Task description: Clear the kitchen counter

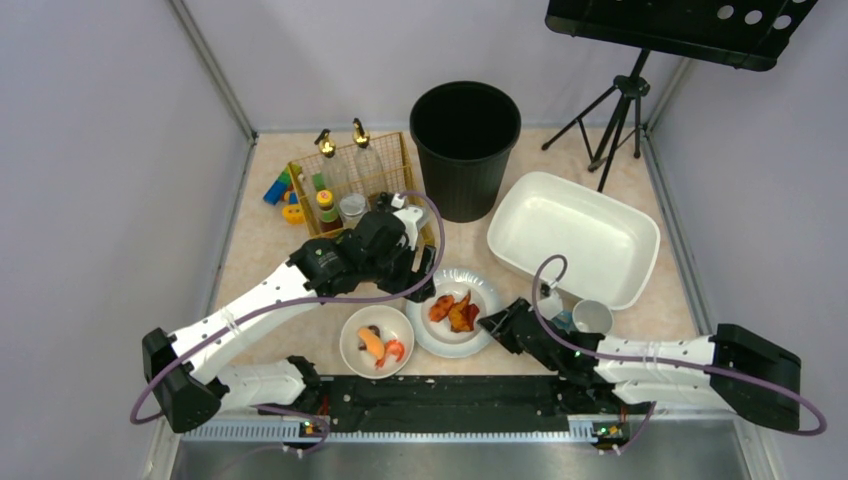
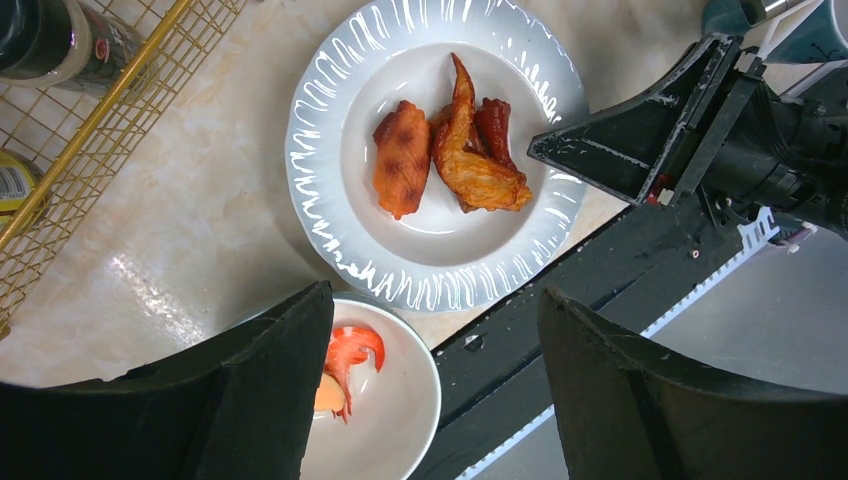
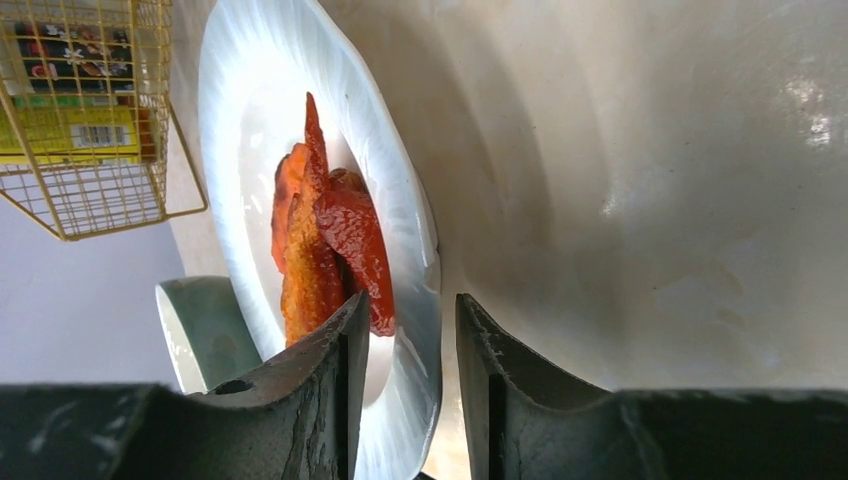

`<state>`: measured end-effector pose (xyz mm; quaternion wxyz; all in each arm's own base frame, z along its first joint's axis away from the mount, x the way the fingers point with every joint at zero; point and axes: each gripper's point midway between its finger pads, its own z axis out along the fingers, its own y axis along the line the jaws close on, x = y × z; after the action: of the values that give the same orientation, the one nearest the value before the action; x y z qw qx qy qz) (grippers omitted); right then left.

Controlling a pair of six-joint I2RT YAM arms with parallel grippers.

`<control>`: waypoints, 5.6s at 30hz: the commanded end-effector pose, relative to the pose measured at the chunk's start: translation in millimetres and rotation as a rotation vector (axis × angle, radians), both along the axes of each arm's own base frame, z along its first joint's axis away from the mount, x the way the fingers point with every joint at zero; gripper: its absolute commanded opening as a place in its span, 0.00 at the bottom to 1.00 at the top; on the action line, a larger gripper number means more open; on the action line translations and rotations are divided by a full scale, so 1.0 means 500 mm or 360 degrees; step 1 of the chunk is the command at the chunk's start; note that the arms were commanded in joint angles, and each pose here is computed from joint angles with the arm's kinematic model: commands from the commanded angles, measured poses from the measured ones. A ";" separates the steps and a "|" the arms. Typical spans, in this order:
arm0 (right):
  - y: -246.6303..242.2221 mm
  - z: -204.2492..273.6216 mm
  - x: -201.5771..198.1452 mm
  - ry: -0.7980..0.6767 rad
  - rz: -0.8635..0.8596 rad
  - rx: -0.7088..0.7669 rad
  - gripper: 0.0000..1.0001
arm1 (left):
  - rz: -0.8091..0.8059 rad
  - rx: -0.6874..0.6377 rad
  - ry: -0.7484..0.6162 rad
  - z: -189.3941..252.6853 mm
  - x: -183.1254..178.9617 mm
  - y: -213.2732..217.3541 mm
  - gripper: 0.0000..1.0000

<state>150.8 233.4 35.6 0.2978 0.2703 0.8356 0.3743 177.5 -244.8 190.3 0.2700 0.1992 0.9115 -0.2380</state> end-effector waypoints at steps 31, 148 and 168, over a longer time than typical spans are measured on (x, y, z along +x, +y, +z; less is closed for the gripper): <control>0.054 -0.056 -0.001 0.0045 0.0071 0.0011 0.00 | 0.0008 -0.0007 -0.0055 0.013 0.004 0.012 0.79; -0.057 0.878 0.725 -0.1513 -0.0128 -0.1143 0.00 | 0.0062 -0.0298 -0.0348 0.220 -0.004 0.039 0.79; 0.001 0.874 0.655 -0.1991 -0.0295 -0.2189 0.00 | 0.0119 -0.0243 -0.0362 0.198 -0.008 0.068 0.79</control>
<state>504.8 267.1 344.4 0.6932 -0.2646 0.6571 -0.1329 169.4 -212.3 282.4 0.3753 0.1726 0.8698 -0.2699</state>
